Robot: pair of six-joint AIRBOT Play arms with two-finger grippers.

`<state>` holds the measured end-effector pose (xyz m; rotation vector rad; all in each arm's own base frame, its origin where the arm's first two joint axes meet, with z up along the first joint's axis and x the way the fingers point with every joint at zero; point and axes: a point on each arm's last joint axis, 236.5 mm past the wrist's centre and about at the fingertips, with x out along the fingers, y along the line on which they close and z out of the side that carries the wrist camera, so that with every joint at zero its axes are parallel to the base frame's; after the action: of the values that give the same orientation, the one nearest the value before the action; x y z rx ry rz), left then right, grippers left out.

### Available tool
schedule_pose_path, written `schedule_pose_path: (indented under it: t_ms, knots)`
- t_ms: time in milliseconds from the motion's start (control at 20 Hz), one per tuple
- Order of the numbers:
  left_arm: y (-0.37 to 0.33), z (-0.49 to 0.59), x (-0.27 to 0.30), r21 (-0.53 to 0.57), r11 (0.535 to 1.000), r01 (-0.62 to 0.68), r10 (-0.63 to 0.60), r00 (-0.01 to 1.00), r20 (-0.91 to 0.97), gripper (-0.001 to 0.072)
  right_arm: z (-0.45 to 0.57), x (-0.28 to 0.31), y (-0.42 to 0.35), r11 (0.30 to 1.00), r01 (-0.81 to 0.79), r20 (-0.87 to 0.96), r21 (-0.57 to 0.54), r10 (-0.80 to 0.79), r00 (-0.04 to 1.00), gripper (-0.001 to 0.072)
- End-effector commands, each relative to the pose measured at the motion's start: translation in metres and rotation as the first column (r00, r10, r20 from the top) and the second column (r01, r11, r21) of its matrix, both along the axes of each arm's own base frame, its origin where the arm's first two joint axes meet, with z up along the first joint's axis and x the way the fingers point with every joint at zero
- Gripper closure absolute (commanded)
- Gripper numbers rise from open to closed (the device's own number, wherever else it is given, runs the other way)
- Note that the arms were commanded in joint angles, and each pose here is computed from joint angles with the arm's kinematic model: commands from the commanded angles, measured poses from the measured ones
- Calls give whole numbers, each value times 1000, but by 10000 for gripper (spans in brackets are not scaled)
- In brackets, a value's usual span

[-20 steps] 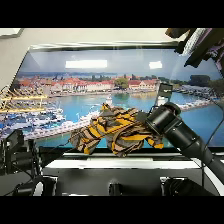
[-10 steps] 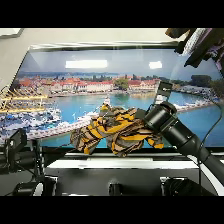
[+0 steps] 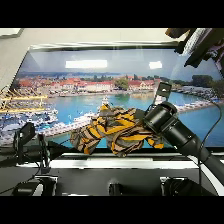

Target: Fold the clothes and pants, and hang the long-sleeved shirts on hangers.

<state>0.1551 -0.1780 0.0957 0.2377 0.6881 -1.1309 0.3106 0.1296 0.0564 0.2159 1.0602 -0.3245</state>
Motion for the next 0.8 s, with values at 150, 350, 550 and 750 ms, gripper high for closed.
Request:
schedule_pose_path:
  t_ms: [150,350,550,750]
  knots:
    - [-1,-3,7,16,1000,-3,3,1000,7,691,-1,-3,-2,1000,9,-12,-7,-9,1000,684]
    - [20,13,29,43,991,-127,123,989,87,691,-2,-9,-9,999,24,-38,-30,-25,999,684]
    - [22,17,8,57,994,-96,93,994,60,690,-1,-7,-11,999,25,-27,-40,-26,999,684]
    - [13,25,-15,24,998,-64,63,997,37,691,2,-3,-15,998,47,-5,-46,-47,999,684]
